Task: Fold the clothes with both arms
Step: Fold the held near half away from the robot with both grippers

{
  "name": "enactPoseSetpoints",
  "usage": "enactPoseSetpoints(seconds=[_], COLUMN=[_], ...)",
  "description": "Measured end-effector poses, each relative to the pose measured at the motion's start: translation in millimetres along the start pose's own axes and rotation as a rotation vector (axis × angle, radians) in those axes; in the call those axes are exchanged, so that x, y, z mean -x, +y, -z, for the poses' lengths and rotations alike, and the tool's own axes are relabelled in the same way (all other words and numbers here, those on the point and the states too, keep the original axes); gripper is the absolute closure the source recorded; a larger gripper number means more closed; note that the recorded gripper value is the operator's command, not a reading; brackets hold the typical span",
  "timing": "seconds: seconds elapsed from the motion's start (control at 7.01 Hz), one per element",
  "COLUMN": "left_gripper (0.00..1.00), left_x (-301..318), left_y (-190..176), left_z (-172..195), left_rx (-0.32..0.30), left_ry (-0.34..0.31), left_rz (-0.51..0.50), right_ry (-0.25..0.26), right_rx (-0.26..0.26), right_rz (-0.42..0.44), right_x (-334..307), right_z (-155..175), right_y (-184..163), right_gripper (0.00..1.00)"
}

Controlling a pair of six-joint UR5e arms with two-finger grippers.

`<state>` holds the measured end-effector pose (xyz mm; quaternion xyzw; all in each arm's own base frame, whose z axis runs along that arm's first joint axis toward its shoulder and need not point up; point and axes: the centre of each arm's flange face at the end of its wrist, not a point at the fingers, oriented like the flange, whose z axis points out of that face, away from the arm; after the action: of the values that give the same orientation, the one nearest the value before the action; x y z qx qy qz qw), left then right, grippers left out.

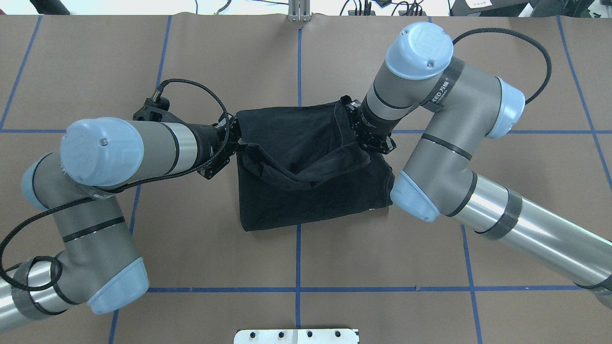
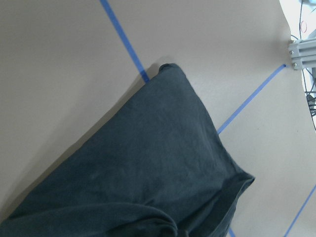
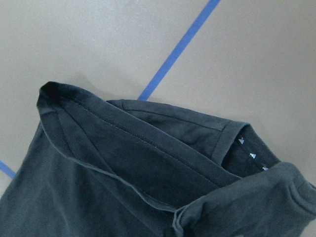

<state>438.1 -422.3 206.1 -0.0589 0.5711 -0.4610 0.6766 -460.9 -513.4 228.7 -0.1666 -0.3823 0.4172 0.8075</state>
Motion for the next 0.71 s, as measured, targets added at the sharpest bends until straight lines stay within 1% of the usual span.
enactPoseSetpoints(seconds=[0.14,0.29,0.57,0.71], left_gripper=[1.0,1.0,1.0,0.31], left_x=[-4,-10,-33,-45], left_y=[-13,-25,-54,-78], left_z=[-23,-46,-80,-101], left_rx=[-0.024,-0.047,-0.088,-0.111], left_ry=[-0.003,-0.006,-0.001,0.01], left_rz=[0.006,0.012,-0.012,-0.038], right_ry=[0.019,0.025,0.021,0.017], right_rx=[0.0,0.005,0.006,-0.002], right_rz=[-0.013,-0.022,-0.026,-0.016], right_x=[15,30,68,85], right_z=[-9,-19,-50,-61], right_y=[-5,-10,-33,-49], right_gripper=[1.0,1.0,1.0,0.43])
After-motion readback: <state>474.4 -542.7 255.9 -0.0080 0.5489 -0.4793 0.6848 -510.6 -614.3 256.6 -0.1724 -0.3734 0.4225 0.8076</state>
